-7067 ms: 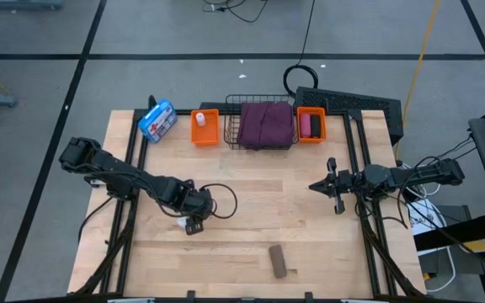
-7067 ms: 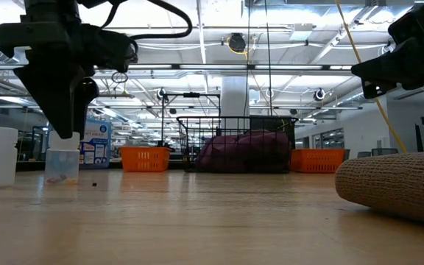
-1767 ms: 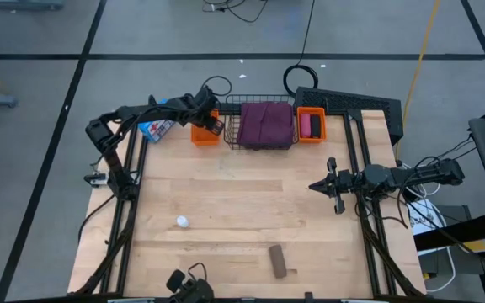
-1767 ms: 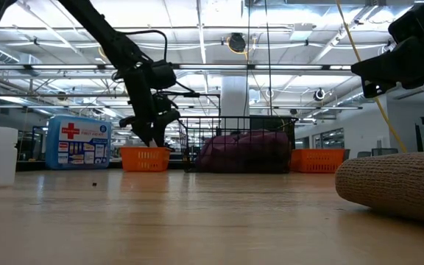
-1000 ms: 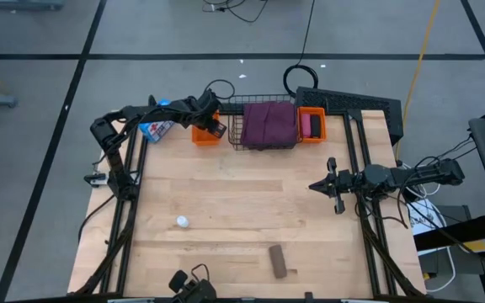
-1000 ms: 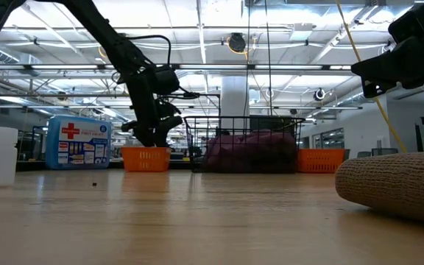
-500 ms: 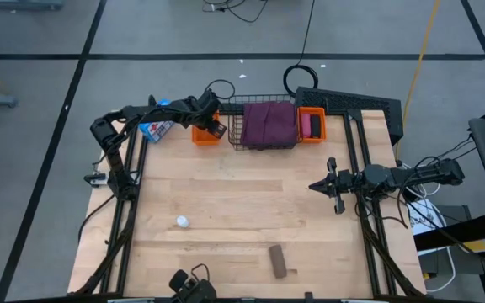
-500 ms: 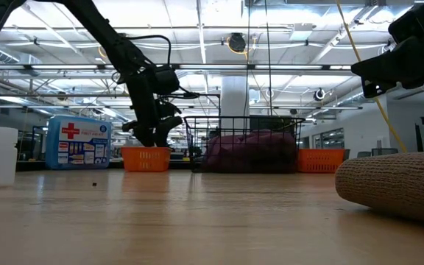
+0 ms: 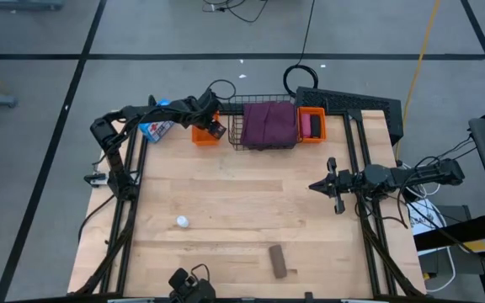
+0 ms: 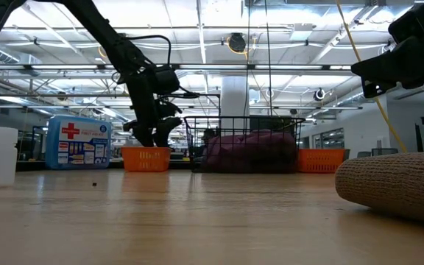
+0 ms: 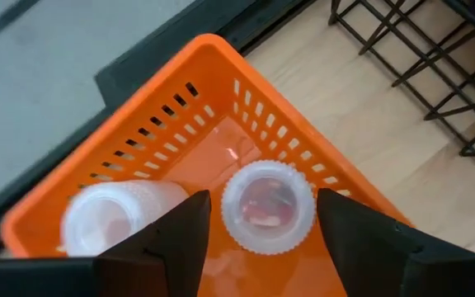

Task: Pick & place medical supplies in basket/bin
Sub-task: Put the white pill bottle into the left orange bin

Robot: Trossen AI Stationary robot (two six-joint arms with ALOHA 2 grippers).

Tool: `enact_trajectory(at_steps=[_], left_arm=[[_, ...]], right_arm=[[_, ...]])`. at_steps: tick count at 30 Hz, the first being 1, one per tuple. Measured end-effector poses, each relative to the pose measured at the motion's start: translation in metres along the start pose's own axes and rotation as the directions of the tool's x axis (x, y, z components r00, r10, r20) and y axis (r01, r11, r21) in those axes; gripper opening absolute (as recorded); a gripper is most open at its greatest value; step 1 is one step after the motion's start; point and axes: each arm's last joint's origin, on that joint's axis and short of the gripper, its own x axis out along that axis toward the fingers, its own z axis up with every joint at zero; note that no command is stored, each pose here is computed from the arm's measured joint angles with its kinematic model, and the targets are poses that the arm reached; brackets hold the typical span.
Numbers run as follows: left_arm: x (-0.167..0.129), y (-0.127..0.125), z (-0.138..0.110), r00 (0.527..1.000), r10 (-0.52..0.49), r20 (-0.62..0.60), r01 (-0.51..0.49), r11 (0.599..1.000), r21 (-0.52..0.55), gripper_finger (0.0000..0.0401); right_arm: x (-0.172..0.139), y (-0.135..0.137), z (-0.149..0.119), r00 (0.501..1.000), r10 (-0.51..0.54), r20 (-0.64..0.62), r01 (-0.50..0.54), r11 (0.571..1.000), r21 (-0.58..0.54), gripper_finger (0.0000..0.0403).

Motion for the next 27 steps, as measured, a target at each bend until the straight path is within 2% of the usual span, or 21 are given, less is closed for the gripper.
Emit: enact_trajectory(at_steps=[5,15,21,27], left_arm=[[-0.009,0.002,0.002,0.998,0.054,0.028,-0.055,0.998,0.025,0.0232],[-0.053,0.003,0.008,0.993,0.036,0.112,-0.039,0.999,0.028,0.0235],[-0.085,-0.004,-0.001,0.995,0.017,0.095,-0.023,0.998,0.061,0.0234],[-0.120,-0.020,-0.020,0.999,-0.017,0.042,0.011,0.990,0.140,0.0235]], right_arm=[[0.000,0.000,0.000,1.000,0.000,0.000,0.000,1.000,0.000,0.0000],[0.000,0.000,0.000,1.000,0.000,0.000,0.000,1.000,0.000,0.0000],[0.000,0.000,0.000,1.000,0.000,0.000,0.000,1.000,0.000,0.0000],[0.000,0.000,0.000,1.000,0.001,0.000,-0.001,1.000,0.000,0.0000]])
